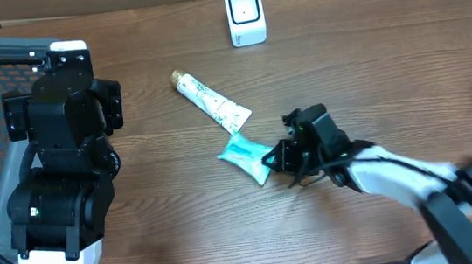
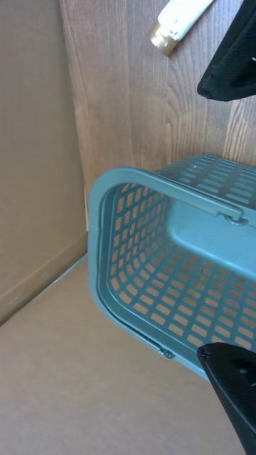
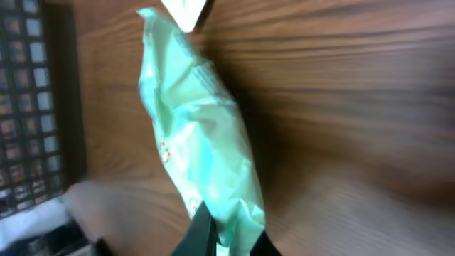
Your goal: Scan the item barcode
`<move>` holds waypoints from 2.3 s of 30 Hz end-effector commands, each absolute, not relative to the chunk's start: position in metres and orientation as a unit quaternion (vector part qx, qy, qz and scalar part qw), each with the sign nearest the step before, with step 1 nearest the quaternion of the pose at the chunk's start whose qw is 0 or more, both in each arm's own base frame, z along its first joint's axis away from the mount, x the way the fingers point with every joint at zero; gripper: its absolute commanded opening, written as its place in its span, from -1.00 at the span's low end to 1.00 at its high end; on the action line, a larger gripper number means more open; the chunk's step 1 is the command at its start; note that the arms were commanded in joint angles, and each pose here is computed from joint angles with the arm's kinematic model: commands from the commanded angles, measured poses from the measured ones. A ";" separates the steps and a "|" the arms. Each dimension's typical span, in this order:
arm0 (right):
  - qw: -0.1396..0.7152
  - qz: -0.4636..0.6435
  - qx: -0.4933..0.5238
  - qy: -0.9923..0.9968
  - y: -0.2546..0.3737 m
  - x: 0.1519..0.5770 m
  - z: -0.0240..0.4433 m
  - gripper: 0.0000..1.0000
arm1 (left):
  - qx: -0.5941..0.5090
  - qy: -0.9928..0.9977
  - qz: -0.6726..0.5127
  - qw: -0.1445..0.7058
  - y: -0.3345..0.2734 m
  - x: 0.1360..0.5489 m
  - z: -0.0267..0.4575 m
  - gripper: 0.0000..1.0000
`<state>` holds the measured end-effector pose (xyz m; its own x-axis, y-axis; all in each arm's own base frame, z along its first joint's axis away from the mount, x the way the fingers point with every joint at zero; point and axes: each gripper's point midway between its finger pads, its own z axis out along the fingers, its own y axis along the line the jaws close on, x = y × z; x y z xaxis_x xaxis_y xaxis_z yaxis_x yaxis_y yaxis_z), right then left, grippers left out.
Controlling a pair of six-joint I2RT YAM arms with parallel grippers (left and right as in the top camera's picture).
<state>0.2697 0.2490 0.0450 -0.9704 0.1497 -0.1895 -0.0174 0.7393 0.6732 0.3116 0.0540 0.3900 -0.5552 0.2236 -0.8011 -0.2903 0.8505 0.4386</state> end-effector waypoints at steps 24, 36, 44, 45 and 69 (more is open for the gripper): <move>0.366 -0.212 0.032 0.905 0.068 0.291 0.095 -0.92 | -0.017 0.838 0.273 0.472 0.053 0.313 0.391 0.99; 0.306 -0.233 -0.208 0.899 0.156 0.250 0.027 -0.92 | -0.017 0.838 0.273 0.472 0.053 0.313 0.391 0.99; 0.338 -0.168 -0.306 0.874 0.229 0.210 0.037 0.40 | -0.017 0.838 0.273 0.472 0.053 0.313 0.391 0.99; 0.341 -0.164 -0.311 0.872 0.234 0.207 0.039 0.99 | -0.017 0.838 0.273 0.472 0.053 0.313 0.391 0.99; 0.234 0.154 -0.011 0.960 0.183 0.272 0.214 1.00 | -0.017 0.838 0.273 0.472 0.053 0.313 0.391 0.99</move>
